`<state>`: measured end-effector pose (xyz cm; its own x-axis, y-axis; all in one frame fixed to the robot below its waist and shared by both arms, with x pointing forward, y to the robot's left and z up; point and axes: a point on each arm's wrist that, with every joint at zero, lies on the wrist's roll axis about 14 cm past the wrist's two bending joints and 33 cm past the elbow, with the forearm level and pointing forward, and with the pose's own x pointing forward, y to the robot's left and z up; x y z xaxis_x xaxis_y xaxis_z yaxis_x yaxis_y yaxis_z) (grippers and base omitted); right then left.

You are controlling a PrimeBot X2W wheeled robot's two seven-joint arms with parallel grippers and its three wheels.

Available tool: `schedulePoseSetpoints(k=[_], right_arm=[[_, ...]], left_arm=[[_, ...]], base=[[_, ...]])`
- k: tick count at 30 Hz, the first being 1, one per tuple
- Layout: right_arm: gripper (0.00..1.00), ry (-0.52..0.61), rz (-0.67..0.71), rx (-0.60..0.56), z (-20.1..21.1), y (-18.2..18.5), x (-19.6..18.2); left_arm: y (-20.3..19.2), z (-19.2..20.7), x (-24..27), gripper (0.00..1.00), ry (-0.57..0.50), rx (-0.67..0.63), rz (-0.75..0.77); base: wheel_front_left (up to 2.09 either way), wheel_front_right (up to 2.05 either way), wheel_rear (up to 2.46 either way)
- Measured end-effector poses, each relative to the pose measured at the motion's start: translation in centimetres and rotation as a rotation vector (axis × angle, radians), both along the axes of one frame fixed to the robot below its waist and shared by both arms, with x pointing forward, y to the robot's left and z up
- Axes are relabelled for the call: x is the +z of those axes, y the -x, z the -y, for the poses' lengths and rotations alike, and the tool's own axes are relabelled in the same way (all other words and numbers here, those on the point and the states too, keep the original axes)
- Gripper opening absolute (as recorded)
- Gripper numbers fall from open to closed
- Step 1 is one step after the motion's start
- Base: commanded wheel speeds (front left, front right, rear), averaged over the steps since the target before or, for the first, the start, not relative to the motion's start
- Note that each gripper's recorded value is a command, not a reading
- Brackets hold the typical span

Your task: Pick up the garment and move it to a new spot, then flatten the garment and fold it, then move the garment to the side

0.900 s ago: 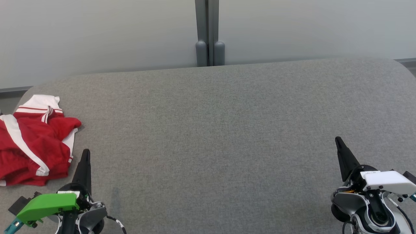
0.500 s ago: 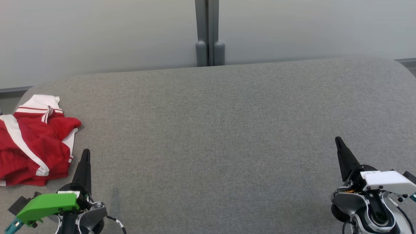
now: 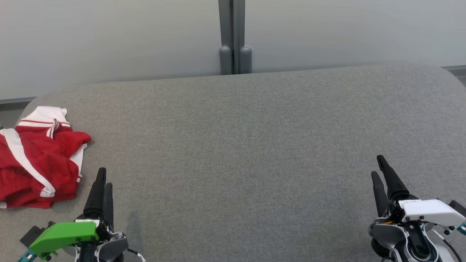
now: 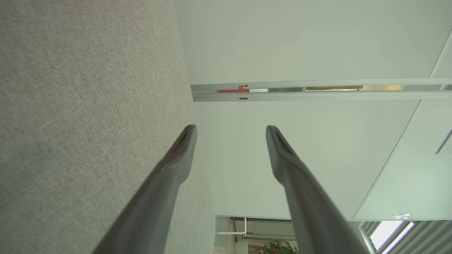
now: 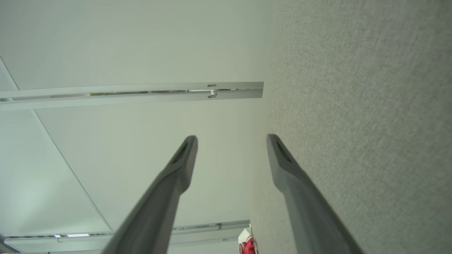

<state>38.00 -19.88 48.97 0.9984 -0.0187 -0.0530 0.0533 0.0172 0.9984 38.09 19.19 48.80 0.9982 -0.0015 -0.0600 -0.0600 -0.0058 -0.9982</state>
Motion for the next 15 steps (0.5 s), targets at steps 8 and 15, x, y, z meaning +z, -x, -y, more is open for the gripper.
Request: schedulePoseSetpoints(k=[8, 15], right_arm=[[1.00, 0.167, 0.018, 0.011, 0.0, -0.2, 0.8], [1.00, 0.326, 0.047, 0.017, -0.2, -0.3, 1.9]], left_arm=[[-0.5, 0.5, 0.9, 1.00, -0.119, -0.008, 0.023], [-0.9, 0.9, 1.9, 1.00, -0.279, -0.018, 0.054]], base=[[0.00, 0.00, 0.00], [0.00, 0.00, 0.00]])
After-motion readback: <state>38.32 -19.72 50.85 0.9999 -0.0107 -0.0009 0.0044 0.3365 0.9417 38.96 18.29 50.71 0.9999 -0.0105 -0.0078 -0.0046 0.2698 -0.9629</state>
